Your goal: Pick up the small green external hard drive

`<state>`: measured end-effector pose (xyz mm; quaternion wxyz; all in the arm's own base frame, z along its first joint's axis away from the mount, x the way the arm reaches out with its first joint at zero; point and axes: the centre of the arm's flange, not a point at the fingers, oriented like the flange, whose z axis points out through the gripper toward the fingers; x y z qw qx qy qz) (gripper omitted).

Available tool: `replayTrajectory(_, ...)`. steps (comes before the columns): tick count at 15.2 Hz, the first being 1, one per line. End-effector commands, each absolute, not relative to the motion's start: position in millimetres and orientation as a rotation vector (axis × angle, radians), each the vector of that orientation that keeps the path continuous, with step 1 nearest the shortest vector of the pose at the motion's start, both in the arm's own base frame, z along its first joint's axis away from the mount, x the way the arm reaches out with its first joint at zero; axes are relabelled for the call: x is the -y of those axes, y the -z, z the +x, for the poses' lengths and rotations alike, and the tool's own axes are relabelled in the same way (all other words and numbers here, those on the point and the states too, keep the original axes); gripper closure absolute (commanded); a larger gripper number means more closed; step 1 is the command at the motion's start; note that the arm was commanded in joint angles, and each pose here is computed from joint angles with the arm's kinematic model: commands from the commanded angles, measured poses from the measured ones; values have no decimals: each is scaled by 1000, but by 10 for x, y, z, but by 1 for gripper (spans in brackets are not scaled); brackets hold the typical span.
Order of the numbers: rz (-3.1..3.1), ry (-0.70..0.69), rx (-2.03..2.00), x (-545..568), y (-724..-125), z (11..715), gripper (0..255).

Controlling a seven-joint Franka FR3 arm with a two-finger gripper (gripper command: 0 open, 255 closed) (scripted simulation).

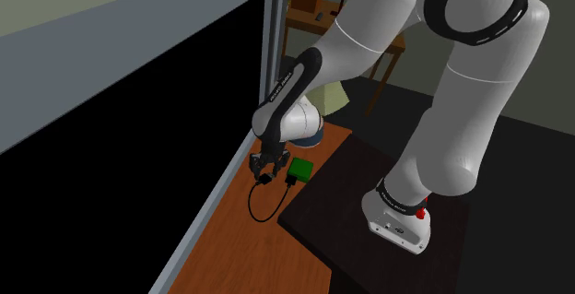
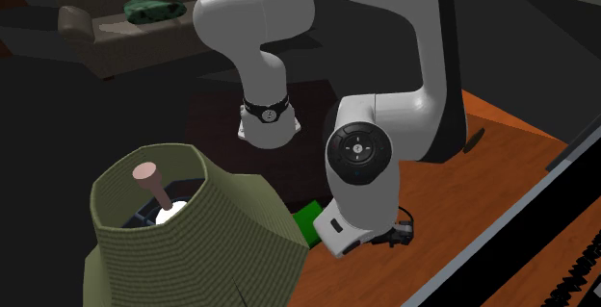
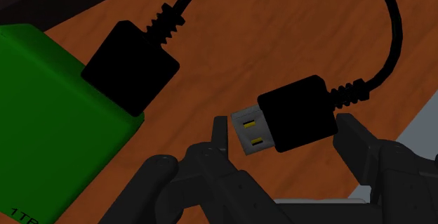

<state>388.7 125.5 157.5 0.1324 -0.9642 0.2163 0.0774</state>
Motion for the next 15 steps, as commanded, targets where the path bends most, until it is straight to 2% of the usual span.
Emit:
replayTrajectory(1,-2798,-225,-627,-1256,-1571,3887,255)
replayTrajectory(7,-2798,-225,-627,-1253,-1582,3885,255)
replayTrajectory(15,-2798,-225,-627,-1253,-2004,3885,255)
